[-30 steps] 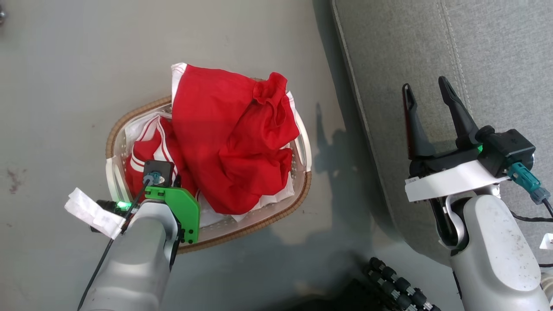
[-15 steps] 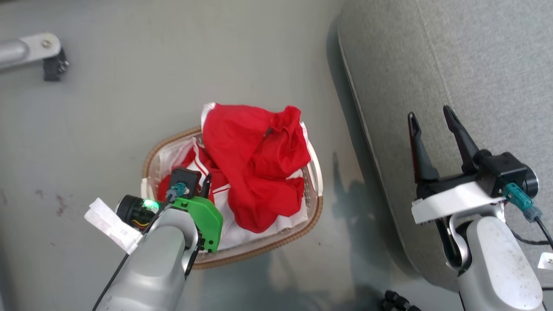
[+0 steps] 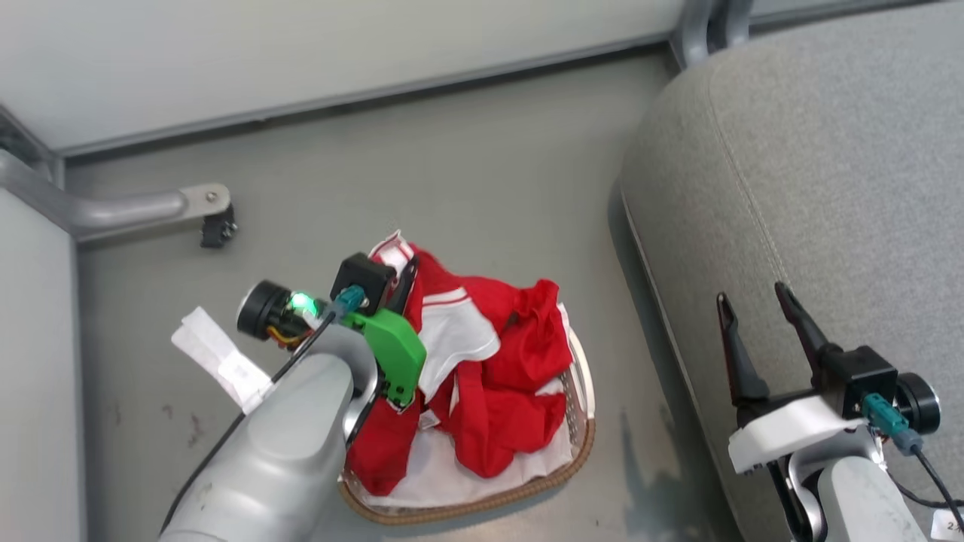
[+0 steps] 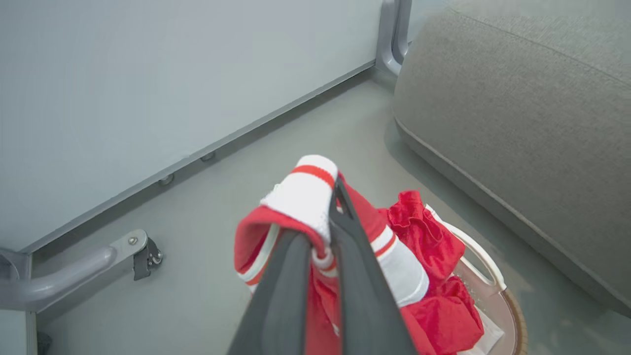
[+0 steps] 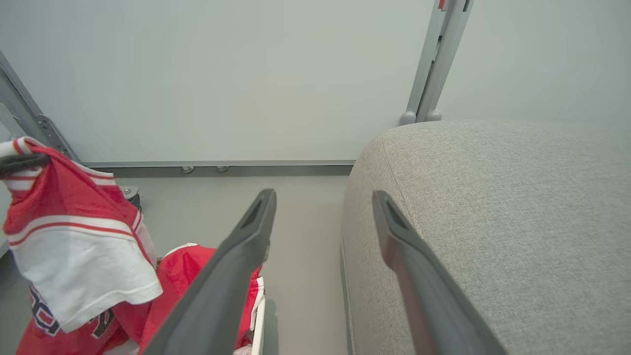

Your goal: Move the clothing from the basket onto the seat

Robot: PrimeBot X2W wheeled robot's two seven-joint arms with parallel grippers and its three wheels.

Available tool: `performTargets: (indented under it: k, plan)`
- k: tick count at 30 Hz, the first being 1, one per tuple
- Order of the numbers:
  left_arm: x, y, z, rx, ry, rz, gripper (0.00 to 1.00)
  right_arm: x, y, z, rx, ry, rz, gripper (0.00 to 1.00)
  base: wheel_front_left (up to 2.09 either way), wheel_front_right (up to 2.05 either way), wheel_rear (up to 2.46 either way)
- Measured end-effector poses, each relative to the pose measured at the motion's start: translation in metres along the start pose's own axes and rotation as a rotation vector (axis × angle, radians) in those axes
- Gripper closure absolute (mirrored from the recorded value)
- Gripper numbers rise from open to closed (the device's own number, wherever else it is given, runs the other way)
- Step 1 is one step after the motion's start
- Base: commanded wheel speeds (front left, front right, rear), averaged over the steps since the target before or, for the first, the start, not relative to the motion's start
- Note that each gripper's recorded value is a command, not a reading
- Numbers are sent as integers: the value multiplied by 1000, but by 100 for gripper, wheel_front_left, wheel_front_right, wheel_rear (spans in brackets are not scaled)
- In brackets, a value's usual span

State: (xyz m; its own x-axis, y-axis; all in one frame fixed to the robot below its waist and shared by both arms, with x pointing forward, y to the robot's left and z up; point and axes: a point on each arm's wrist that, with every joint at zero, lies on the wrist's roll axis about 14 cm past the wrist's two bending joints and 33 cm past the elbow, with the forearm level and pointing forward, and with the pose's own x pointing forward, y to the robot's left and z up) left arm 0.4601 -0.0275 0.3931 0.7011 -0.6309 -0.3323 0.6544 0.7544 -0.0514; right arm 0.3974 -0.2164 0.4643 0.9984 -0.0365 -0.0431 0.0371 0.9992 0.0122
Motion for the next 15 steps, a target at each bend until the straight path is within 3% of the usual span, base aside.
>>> performTargets:
  k: [15]
  plan:
    - [-52, 7, 197, 430, -346, 43, 100, -38, 26, 44, -6, -130, 77, 0, 0, 0, 0]
